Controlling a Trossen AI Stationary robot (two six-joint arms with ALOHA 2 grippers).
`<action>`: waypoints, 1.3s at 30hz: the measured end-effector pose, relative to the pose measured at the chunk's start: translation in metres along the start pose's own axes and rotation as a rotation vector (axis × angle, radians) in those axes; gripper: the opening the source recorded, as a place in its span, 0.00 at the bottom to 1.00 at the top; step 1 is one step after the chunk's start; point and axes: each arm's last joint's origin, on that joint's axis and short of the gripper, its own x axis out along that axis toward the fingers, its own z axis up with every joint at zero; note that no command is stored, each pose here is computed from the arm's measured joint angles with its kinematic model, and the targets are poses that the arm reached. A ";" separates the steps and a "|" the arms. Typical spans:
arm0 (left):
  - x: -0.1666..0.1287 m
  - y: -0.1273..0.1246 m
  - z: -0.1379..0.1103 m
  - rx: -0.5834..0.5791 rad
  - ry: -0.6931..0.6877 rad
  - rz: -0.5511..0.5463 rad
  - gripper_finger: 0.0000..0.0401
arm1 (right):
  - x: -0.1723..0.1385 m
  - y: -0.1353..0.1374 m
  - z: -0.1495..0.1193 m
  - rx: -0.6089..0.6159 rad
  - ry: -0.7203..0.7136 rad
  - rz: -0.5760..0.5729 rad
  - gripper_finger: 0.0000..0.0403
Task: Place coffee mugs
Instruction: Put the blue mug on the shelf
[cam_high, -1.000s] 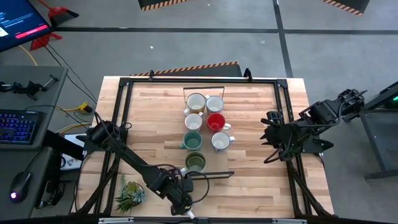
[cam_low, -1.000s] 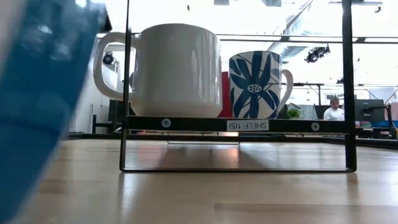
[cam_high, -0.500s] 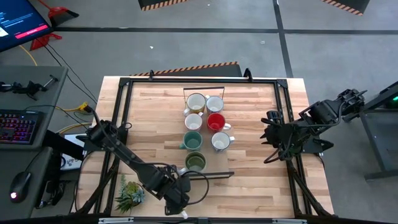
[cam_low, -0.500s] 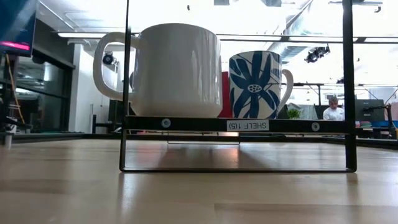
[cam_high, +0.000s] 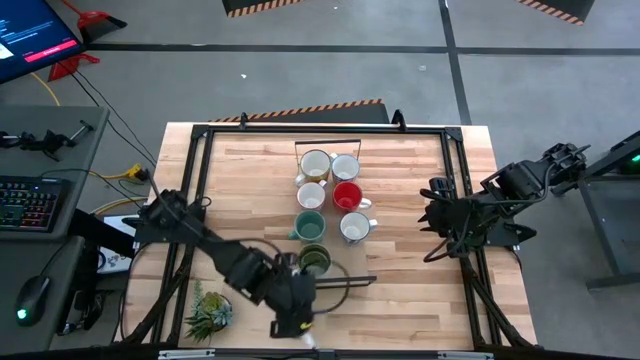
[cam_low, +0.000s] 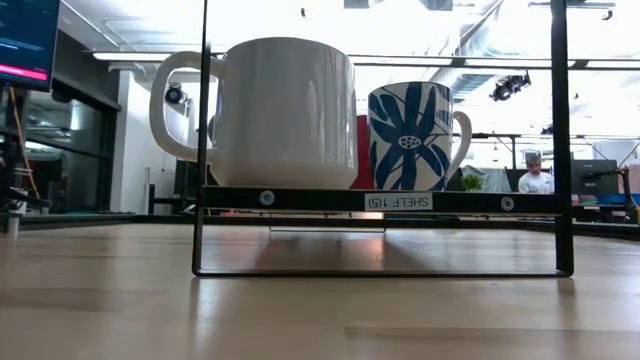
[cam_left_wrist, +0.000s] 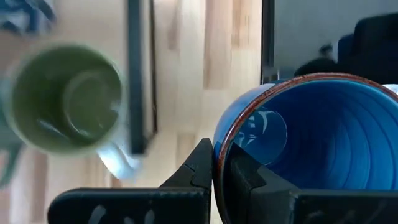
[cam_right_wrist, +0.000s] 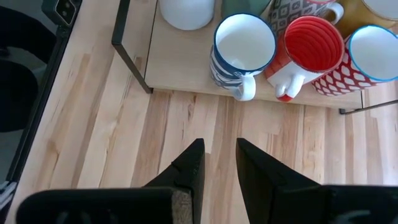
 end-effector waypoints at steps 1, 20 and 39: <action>-0.002 0.004 0.004 0.004 -0.011 0.002 0.01 | 0.000 0.000 0.000 0.002 0.001 0.000 0.18; 0.065 0.010 0.051 0.162 -0.173 -0.068 0.01 | -0.004 -0.004 -0.008 0.004 0.036 -0.029 0.18; 0.125 -0.007 0.072 0.230 -0.170 -0.027 0.01 | -0.010 -0.006 -0.011 0.010 0.009 -0.034 0.18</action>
